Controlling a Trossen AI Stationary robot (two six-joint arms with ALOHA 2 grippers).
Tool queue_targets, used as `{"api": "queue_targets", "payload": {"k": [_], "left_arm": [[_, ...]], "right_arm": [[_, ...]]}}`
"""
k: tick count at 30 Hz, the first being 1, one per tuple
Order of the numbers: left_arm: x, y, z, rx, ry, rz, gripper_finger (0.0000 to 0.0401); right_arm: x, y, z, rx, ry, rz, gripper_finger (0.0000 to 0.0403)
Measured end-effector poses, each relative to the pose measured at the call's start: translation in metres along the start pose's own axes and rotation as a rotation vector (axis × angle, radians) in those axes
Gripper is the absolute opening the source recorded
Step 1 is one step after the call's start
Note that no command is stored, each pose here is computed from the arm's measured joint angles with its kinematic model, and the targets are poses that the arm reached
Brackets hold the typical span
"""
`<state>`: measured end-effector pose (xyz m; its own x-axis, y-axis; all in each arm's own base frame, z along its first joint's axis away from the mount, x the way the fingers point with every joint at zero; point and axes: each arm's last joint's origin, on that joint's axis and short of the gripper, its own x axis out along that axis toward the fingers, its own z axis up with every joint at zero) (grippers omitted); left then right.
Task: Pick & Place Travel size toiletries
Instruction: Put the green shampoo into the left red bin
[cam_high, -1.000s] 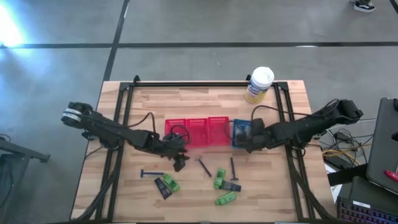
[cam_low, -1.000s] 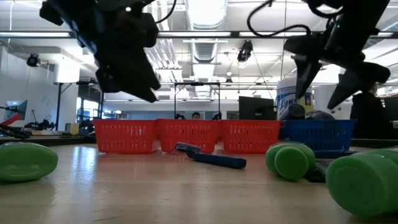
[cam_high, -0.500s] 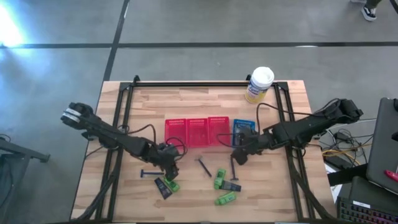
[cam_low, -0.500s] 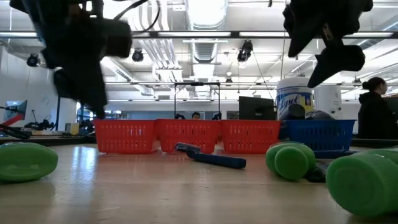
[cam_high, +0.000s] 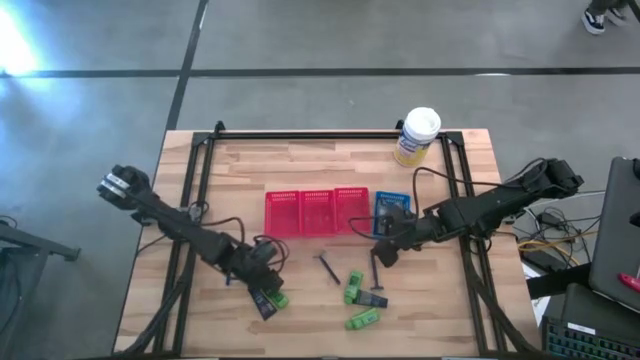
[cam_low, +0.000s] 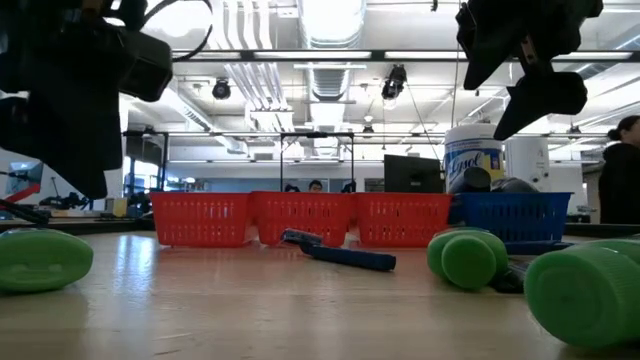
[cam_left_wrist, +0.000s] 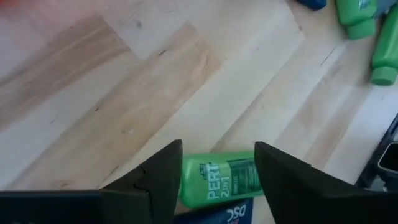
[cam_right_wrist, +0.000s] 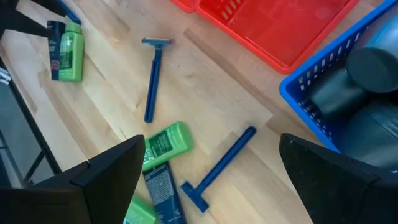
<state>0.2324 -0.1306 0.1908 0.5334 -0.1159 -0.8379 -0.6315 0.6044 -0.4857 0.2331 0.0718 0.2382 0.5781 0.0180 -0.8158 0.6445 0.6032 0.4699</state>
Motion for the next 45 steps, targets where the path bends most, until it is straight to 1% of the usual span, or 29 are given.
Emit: {"api": "queue_targets", "payload": {"k": [3,6,8,9,11,15,20,22,24,29,34,37,41,45], "left_arm": [[0.000,0.001,-0.001,-0.034,-0.048,0.007,0.0232],[0.001,0.001,0.000,-0.042,-0.070,0.010,0.0256],[0.001,0.002,0.001,-0.023,-0.072,0.012,0.0267],[0.001,0.002,0.001,0.005,-0.073,0.012,0.0269],[-0.001,-0.002,0.002,0.102,-0.075,0.003,0.0270],[-0.008,-0.017,0.000,0.392,-0.080,-0.060,0.0262],[-0.017,-0.030,-0.012,0.729,-0.083,-0.106,0.0259],[-0.020,-0.033,-0.017,0.846,-0.088,-0.119,0.0259],[-0.022,-0.035,-0.021,0.939,-0.100,-0.119,0.0259],[-0.019,-0.036,-0.023,1.111,-0.108,-0.104,0.0259],[0.001,-0.034,-0.030,1.298,-0.016,-0.105,0.0259],[0.015,-0.032,-0.034,1.352,0.036,-0.079,0.0259],[0.022,-0.035,-0.033,1.350,0.041,-0.069,0.0259],[0.025,-0.031,-0.030,1.341,0.047,-0.052,0.0259]], "right_arm": [[0.000,0.000,0.000,0.001,0.005,0.002,0.0368],[0.000,0.000,0.000,0.017,0.008,0.003,0.0368],[0.000,0.001,-0.001,0.027,0.010,0.005,0.0368],[0.000,0.001,-0.002,0.030,0.011,0.005,0.0368],[0.000,0.001,-0.003,0.025,0.014,0.008,0.0368],[-0.001,0.003,-0.008,0.007,0.025,0.014,0.0368],[-0.002,0.005,-0.013,-0.012,0.035,0.021,0.0368],[-0.002,0.005,-0.013,-0.013,0.036,0.018,0.0368],[-0.002,0.004,-0.013,-0.013,0.036,0.018,0.0368],[-0.002,0.004,-0.013,-0.013,0.035,0.017,0.0368],[-0.001,0.004,-0.014,-0.019,0.035,0.015,0.0368],[-0.001,0.004,-0.014,-0.013,0.036,0.013,0.0368],[-0.001,0.004,-0.014,-0.014,0.036,0.013,0.0368],[-0.001,0.003,-0.014,-0.036,0.036,0.013,0.0368]]}}
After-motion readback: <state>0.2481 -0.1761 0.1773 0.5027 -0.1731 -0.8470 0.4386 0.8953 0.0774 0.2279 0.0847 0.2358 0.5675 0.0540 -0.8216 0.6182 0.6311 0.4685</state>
